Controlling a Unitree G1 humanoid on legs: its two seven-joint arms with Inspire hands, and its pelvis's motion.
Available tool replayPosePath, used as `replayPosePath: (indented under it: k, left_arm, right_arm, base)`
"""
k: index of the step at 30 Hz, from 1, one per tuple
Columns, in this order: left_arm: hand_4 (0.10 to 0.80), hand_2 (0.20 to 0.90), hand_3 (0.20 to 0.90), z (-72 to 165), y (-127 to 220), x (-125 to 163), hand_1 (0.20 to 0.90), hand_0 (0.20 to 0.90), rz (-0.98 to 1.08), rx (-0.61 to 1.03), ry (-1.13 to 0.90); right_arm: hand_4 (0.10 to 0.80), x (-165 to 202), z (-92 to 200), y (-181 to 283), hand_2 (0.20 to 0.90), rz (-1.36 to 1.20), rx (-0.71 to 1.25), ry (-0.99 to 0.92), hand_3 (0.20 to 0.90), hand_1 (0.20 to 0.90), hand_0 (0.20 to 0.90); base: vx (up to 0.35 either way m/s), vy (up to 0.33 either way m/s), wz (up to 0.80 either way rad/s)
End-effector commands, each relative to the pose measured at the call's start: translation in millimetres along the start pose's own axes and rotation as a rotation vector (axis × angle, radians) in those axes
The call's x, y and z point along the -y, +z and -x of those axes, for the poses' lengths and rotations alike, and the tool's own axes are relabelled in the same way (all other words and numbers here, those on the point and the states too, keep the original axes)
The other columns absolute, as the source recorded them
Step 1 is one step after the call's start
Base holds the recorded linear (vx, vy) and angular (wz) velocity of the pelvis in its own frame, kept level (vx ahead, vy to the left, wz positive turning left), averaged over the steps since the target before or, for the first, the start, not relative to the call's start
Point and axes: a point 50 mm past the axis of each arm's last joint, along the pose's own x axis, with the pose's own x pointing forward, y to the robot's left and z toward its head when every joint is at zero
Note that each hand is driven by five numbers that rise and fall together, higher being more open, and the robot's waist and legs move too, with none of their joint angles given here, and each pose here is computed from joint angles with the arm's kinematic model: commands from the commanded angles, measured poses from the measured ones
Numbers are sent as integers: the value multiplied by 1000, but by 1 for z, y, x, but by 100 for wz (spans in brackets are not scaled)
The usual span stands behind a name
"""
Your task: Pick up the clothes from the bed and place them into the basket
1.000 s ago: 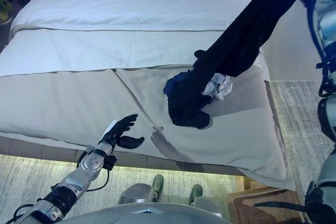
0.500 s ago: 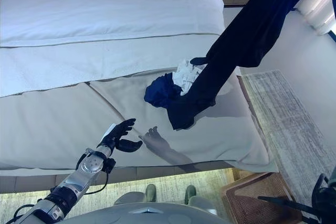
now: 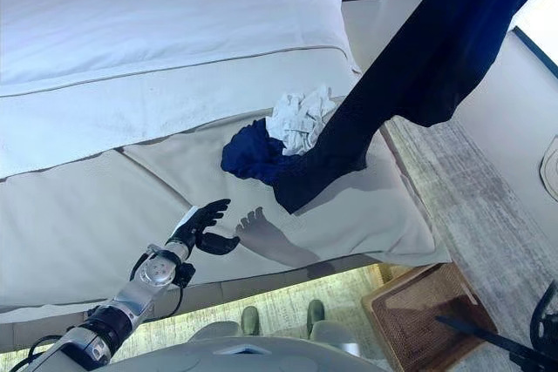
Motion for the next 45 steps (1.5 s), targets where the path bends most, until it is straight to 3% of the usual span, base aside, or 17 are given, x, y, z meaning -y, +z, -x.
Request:
replayPosePath:
  k: [1,23,35,45]
  left_arm:
    - [800,900,900,3,4,-2,900,900,-73,79,-26]
    - [800,900,900,-9,12,1,900,900,-119,86,-81]
    - [800,900,900,-14,18,-1,900,900,-121,89,-59]
    - [800,900,900,-14,18,-2,900,900,-108,83,-43]
  right_arm:
    - [100,72,-15,-5,300,67,-8,-285,200,300,300]
    - [100,138,-10,-64,300,280,-165,-289,200,300,300]
    - [100,142,1,-88,300,349,-168,-185,200,300,300]
    - [100,155,13,-120,300,424,-289,-162,200,300,300]
  base:
    - [-31,-8,-13]
    - [-10,-24,-23]
    - [-7,-18,-17]
    - [-14,-15,-6]
